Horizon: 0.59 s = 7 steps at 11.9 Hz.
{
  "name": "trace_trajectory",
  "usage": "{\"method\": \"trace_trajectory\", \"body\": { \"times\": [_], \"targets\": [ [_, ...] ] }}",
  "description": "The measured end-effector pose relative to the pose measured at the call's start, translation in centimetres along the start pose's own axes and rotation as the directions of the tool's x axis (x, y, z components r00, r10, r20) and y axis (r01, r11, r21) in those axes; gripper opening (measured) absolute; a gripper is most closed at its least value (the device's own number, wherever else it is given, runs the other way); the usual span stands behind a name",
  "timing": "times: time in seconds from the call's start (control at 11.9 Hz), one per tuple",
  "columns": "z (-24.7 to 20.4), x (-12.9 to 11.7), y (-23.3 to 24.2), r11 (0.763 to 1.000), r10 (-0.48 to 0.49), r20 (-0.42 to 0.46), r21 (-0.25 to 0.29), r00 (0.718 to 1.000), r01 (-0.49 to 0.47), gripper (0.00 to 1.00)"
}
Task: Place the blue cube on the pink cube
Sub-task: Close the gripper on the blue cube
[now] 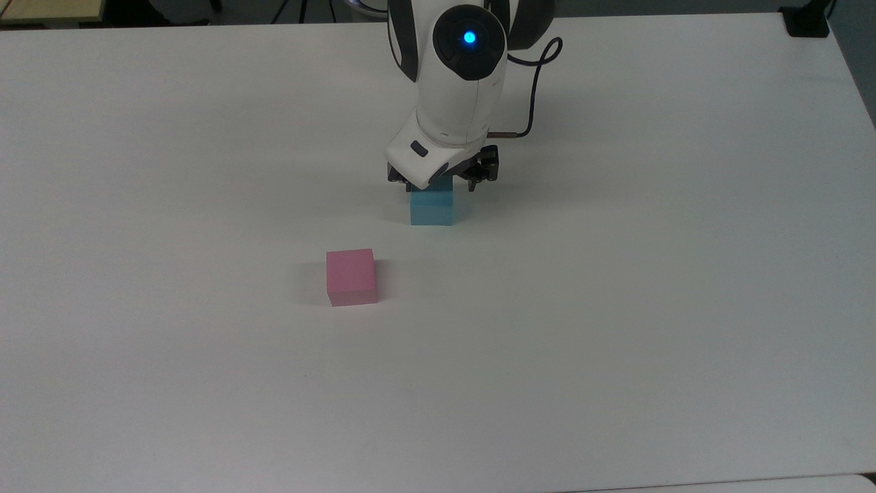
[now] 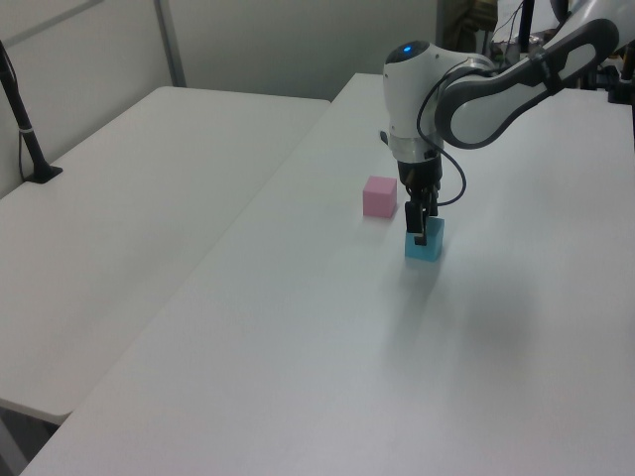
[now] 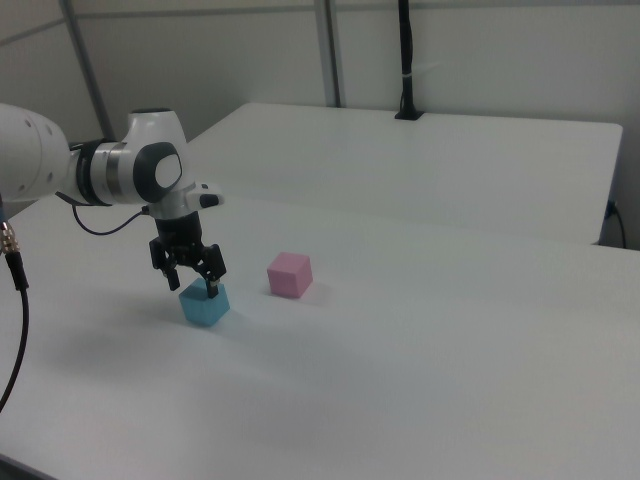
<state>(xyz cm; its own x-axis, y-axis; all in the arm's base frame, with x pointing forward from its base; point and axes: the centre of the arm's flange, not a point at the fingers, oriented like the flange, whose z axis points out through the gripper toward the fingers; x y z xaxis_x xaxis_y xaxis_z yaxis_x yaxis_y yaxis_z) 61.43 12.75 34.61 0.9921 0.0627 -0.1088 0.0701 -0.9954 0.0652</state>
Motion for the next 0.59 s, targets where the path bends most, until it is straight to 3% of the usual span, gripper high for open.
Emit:
{"method": "trace_trajectory", "body": {
  "times": [0.51,0.59],
  "targets": [
    [1.9,0.2,0.0,1.000,0.008,0.030,0.001,1.000,-0.008,0.97],
    [2.1,0.3,0.0,1.000,0.004,0.033,-0.005,0.999,-0.004,0.85]
  ]
}}
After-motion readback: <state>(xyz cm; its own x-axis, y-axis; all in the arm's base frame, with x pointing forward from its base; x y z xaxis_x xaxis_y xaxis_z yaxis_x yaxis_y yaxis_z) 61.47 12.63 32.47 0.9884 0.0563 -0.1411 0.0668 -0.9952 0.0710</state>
